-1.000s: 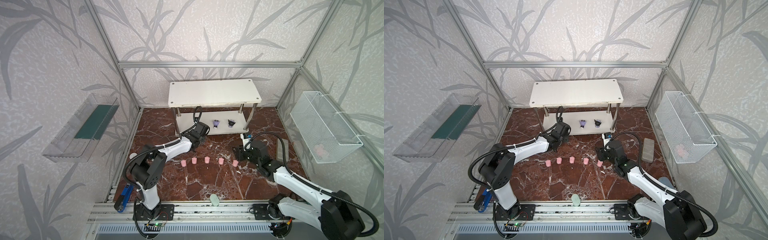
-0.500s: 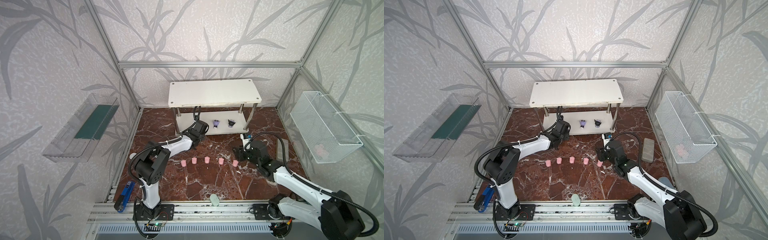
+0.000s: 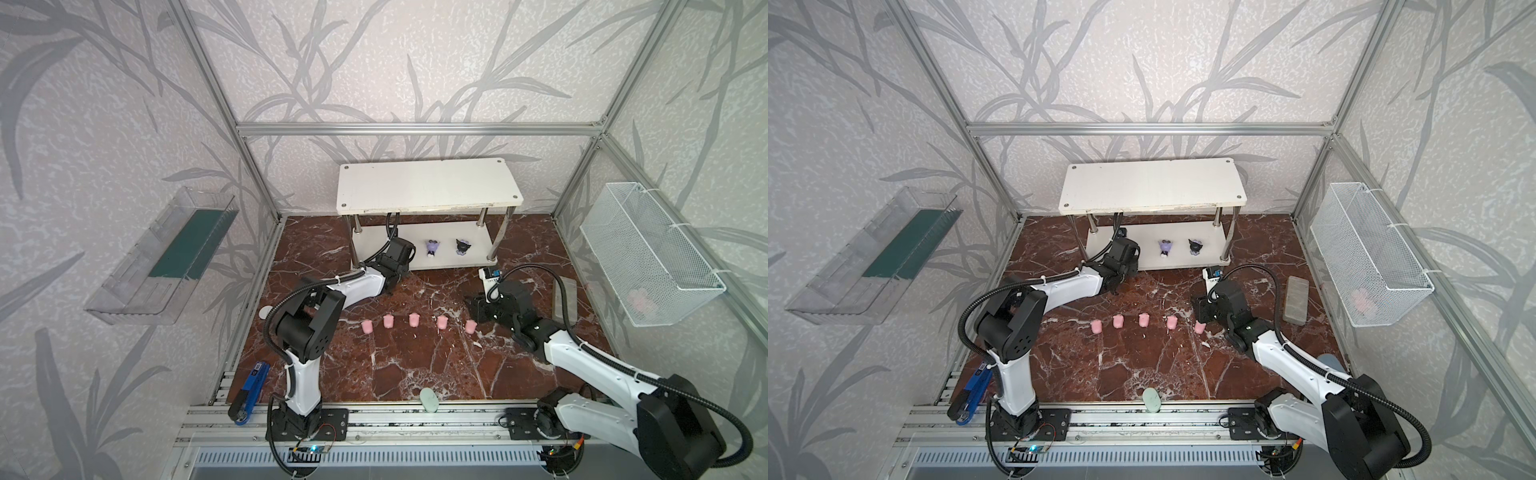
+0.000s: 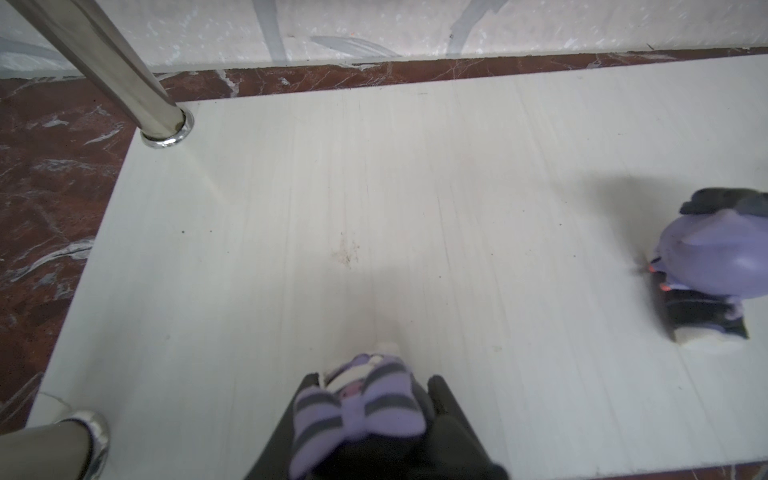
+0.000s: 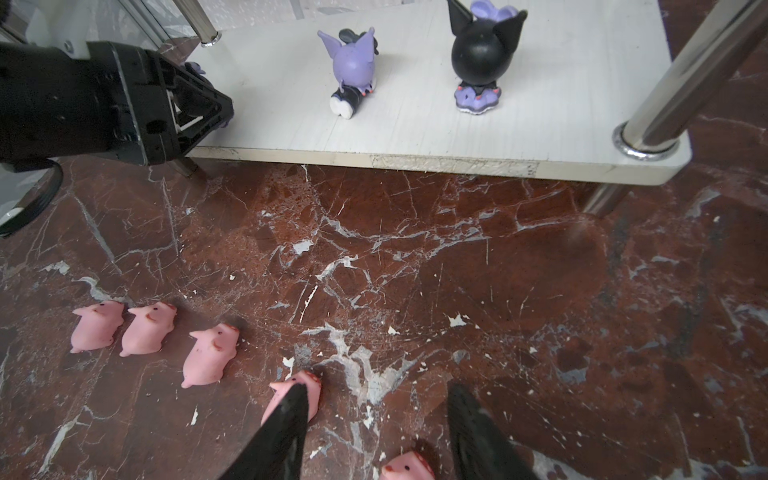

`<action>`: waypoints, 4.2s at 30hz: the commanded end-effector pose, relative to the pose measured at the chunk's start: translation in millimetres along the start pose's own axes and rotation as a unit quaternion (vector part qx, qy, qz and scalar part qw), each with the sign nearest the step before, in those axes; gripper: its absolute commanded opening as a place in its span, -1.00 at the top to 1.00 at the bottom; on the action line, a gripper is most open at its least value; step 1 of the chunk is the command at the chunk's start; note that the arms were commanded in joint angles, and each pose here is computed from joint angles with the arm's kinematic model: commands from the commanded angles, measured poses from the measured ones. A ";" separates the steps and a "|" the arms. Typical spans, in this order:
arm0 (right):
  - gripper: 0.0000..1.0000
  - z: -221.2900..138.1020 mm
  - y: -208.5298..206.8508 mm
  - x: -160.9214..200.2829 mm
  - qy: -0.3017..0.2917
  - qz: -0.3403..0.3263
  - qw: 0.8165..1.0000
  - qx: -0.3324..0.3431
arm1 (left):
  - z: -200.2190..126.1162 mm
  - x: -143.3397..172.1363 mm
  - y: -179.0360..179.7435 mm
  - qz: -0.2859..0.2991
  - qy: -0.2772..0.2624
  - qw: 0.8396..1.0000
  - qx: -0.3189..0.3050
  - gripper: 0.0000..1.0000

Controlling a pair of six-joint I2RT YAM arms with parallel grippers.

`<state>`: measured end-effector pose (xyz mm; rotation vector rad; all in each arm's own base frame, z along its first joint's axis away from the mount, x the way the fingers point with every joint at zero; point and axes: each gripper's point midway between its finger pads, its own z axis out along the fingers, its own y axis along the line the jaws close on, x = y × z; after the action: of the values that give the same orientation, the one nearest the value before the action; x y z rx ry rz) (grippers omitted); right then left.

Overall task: Organize plastic toys on shelves
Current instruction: Place the plastic toy on the shelf.

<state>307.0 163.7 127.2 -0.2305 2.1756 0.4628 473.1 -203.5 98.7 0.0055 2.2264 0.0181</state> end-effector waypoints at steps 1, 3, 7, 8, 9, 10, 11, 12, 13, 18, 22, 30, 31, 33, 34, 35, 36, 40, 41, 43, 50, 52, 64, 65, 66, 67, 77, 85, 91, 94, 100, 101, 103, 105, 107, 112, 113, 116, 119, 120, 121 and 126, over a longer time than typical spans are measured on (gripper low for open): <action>-0.10 -1.0 1.2 -15.7 -0.019 -0.002 1.000 0.001 | 2.8 -18.3 -1.5 -0.003 -0.023 1.000 0.002 0.36; -0.11 -0.7 0.9 -15.3 -0.019 -0.002 1.000 0.002 | 4.8 -19.5 -0.1 -0.005 -0.023 1.000 0.002 0.36; -0.11 -0.6 1.0 -14.9 -0.018 -0.002 1.000 0.002 | 7.7 -21.5 2.0 -0.006 -0.020 1.000 0.001 0.37; -0.10 -0.6 1.0 -14.9 -0.019 -0.002 1.000 0.002 | 8.8 -21.2 3.2 -0.007 -0.019 1.000 0.000 0.37; -0.10 -0.4 0.4 -14.7 -0.018 -0.001 1.000 0.003 | 9.1 -22.5 3.6 -0.009 -0.019 1.000 0.001 0.36; -0.10 -0.3 0.4 -14.5 -0.018 -0.001 1.000 0.002 | 10.4 -22.1 4.2 -0.009 -0.016 1.000 0.002 0.36; -0.10 0.0 0.9 -14.5 -0.018 -0.002 1.000 0.002 | 11.3 -22.0 5.1 -0.009 -0.014 1.000 0.001 0.35; -0.10 0.0 1.0 -14.8 -0.018 -0.001 1.000 0.001 | 11.9 -22.1 5.9 -0.009 -0.013 1.000 0.000 0.35; -0.10 0.0 1.2 -14.7 -0.018 -0.001 1.000 0.001 | 12.9 -21.1 6.5 -0.010 -0.010 1.000 0.000 0.35; -0.10 1.2 1.2 -14.1 -0.017 0.000 1.000 0.001 | 16.0 -17.9 7.5 -0.016 -0.002 1.000 0.005 0.35; -0.10 2.4 1.6 -13.8 -0.015 0.000 1.000 0.000 | 18.2 -15.2 8.3 -0.017 0.006 1.000 0.005 0.36; -0.10 4.4 1.5 -12.9 -0.014 0.002 1.000 -0.001 | 21.8 -11.7 11.6 -0.018 0.016 1.000 -0.001 0.36; -0.11 4.3 1.8 -12.8 -0.014 0.001 1.000 -0.001 | 22.9 -11.0 11.8 -0.019 0.019 1.000 -0.002 0.36; -0.10 4.6 1.8 -13.2 -0.014 0.001 1.000 -0.001 | 24.7 -9.7 12.2 -0.019 0.024 1.000 -0.004 0.35; -0.10 4.8 1.7 -13.0 -0.013 0.002 1.000 -0.001 | 25.6 -9.6 12.6 -0.020 0.025 0.999 -0.005 0.35; -0.10 4.9 1.1 -13.0 -0.013 0.002 1.000 0.000 | 26.4 -9.2 12.1 -0.020 0.026 0.999 -0.004 0.35; -0.10 4.9 1.3 -12.5 -0.013 0.001 1.000 0.000 | 27.3 -7.9 12.9 -0.020 0.029 0.999 -0.005 0.35; -0.10 5.3 1.1 -12.0 -0.012 0.001 1.000 0.000 | 29.1 -6.3 13.6 -0.023 0.035 0.999 -0.007 0.34; -0.10 5.3 1.2 -12.2 -0.012 0.001 1.000 0.000 | 28.8 -7.5 13.6 -0.026 0.035 0.999 -0.006 0.34; -0.10 5.4 1.1 -11.8 -0.012 0.002 1.000 0.000 | 29.3 -6.1 14.0 -0.029 0.038 0.999 -0.004 0.34; -0.11 5.5 0.9 -10.8 -0.012 0.002 1.000 0.000 | 28.5 0.9 16.5 -0.044 0.069 0.997 0.002 0.34; -0.10 6.0 0.9 -10.5 -0.011 0.002 1.000 -0.001 | 27.6 3.0 16.4 -0.050 0.079 0.996 0.005 0.34; -0.10 7.8 2.1 -10.9 -0.011 0.003 1.000 -0.004 | 20.4 0.5 18.0 -0.059 0.095 0.994 0.000 0.34; -0.10 8.0 2.2 -11.2 -0.011 0.003 1.000 -0.004 | 20.4 1.2 17.7 -0.059 0.096 0.994 0.000 0.34; -0.10 8.2 2.4 -11.5 -0.012 0.003 1.000 -0.004 | 20.8 2.0 17.6 -0.059 0.096 0.994 0.000 0.34; -0.10 8.3 2.4 -11.5 -0.011 0.003 1.000 -0.004 | 21.5 2.8 17.9 -0.057 0.097 0.994 -0.001 0.33; -0.10 9.3 2.4 -10.9 -0.010 0.003 1.000 -0.005 | 24.4 6.3 17.1 -0.059 0.097 0.994 0.000 0.22; -0.11 10.4 1.8 -9.5 -0.010 0.004 1.000 -0.004 | 22.4 2.1 19.5 -0.058 0.091 0.994 -0.005 0.09; -0.10 10.9 1.4 -7.7 -0.009 0.004 1.000 -0.004 | 19.5 0.3 20.2 -0.060 0.086 0.994 -0.003 -0.01; -0.11 11.0 0.9 -7.5 -0.009 0.004 1.000 -0.003 | 17.8 -0.2 21.5 -0.060 0.084 0.995 -0.004 -0.09; -0.11 11.6 0.8 -6.9 -0.009 0.004 1.000 -0.003 | 16.0 2.4 22.8 -0.061 0.086 0.994 -0.005 -0.22; -0.11 11.7 0.7 -6.6 -0.009 0.005 1.000 -0.003 | 15.2 2.4 22.5 -0.061 0.085 0.995 -0.004 -0.24; -0.10 12.0 0.4 -5.6 -0.008 0.005 1.000 -0.003 | 13.9 3.0 23.7 -0.062 0.085 0.994 -0.006 -0.26; -0.11 12.2 0.3 -5.7 -0.009 0.005 1.000 -0.003 | 12.0 3.6 24.8 -0.063 0.084 0.994 -0.006 -0.29; -0.11 12.7 0.5 -5.0 -0.008 0.005 1.000 -0.003 | 10.4 3.6 25.8 -0.066 0.081 0.994 -0.006 -0.31; -0.10 13.9 0.5 -3.9 -0.006 0.006 1.000 -0.004 | 6.6 6.4 25.6 -0.068 0.081 0.994 -0.002 -0.35; -0.11 14.0 0.6 -4.0 -0.007 0.006 1.000 -0.004 | 5.1 6.0 25.4 -0.068 0.079 0.995 -0.002 -0.35; -0.11 13.6 0.3 -4.2 -0.008 0.006 1.000 -0.004 | 2.9 9.0 25.4 -0.067 0.080 0.995 -0.001 -0.36; -0.10 13.5 -0.1 -3.7 -0.007 0.006 1.000 -0.003 | -0.5 12.3 24.5 -0.065 0.081 0.995 0.001 -0.37; -0.10 13.5 -0.4 -3.2 -0.007 0.006 1.000 -0.003 | -1.7 12.8 24.7 -0.066 0.081 0.995 0.001 -0.37; -0.10 13.4 -0.2 -3.6 -0.008 0.006 1.000 -0.003 | -2.3 13.7 24.3 -0.066 0.081 0.995 0.002 -0.38; -0.11 13.6 0.4 -2.6 -0.007 0.007 1.000 -0.004 | -7.6 19.3 18.0 -0.058 0.085 0.995 0.008 -0.39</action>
<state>316.1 168.0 117.9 -0.2216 2.1807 0.4663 469.1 -184.7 91.0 -0.1277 2.3625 -0.0721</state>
